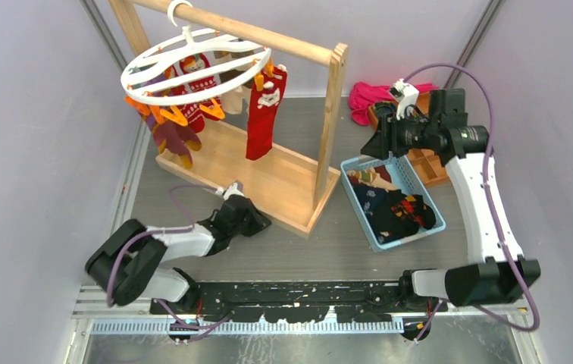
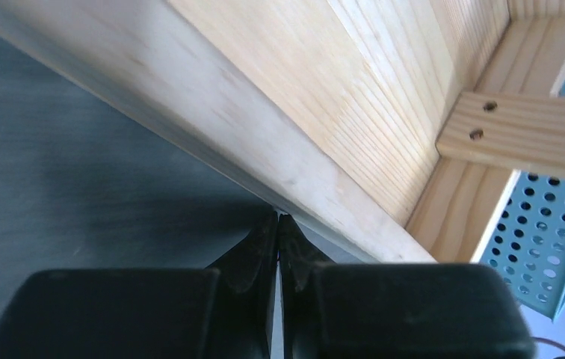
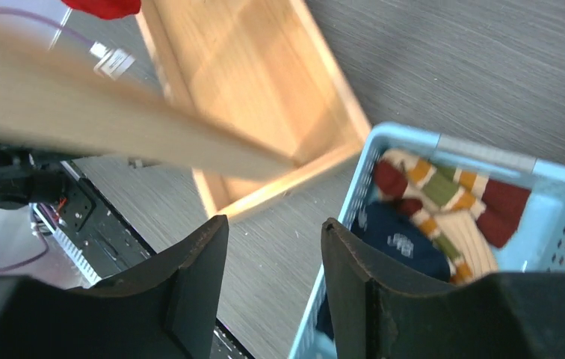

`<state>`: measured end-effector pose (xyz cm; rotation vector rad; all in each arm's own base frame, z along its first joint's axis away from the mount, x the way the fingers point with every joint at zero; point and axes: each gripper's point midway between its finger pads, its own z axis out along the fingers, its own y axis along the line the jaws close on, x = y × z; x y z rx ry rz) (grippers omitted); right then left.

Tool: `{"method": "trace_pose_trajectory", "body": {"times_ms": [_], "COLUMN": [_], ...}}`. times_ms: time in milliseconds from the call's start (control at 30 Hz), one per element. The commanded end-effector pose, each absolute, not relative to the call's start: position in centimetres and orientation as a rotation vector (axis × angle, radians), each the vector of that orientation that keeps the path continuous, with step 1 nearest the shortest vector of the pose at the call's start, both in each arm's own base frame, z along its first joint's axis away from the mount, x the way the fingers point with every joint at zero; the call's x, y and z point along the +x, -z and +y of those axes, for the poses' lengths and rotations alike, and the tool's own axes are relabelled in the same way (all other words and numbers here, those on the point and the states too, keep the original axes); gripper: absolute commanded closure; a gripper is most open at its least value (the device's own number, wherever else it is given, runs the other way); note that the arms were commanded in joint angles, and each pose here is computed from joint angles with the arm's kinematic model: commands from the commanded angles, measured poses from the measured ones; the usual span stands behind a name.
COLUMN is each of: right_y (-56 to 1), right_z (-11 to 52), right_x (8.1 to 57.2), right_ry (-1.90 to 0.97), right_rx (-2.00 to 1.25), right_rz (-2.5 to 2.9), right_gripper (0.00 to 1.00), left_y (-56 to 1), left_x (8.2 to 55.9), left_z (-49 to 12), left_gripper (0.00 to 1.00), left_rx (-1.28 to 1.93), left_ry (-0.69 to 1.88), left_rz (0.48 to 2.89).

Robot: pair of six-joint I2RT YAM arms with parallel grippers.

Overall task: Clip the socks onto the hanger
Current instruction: Adjust the clothesline at the center of the board.

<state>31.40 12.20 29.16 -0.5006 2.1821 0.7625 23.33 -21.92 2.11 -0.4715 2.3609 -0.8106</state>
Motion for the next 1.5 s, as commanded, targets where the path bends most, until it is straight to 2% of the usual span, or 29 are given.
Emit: {"method": "trace_pose_trajectory", "body": {"times_ms": [0,367,533,633,867,1033,1300,1467], "right_y": [-30.9,-30.2,-29.4,-29.0,-28.2,-27.8,-26.8,-26.0], "right_z": [11.0,10.6,9.8,9.2,9.3,9.4,9.8,9.7], "right_x": [29.4,26.7,26.4,26.5,26.0,25.8,25.1,25.0], "right_ry": [-0.73,-0.842,-0.777,-0.772,-0.818,-0.825,-0.861,-0.859], "right_rx": [-0.508,-0.528,-0.535,-0.514,-0.516,-0.526,-0.55,-0.554], "right_rz": [2.086,1.917,1.849,1.855,1.842,1.84,1.829,1.84], "right_gripper": [0.44,0.29,0.13,0.07,0.0,0.0,0.0,0.0], "left_y": [-4.5,-4.3,-4.4,-4.8,-7.1,-9.2,-13.1,-16.3], "left_x": [28.4,32.7,34.1,35.0,34.0,30.7,24.5,21.8], "left_z": [-24.7,-28.3,-28.6,-28.2,-26.3,-25.0,-22.7,-21.5], "left_gripper": [0.93,0.92,0.9,0.89,0.83,0.71,0.39,0.22], "left_rx": [-0.45,-0.438,-0.415,-0.409,-0.312,-0.176,0.09,0.137], "left_ry": [0.875,0.934,0.922,0.924,0.985,0.997,1.005,1.063], "left_rz": [2.199,2.171,2.157,2.138,2.072,2.056,2.01,1.873]}}
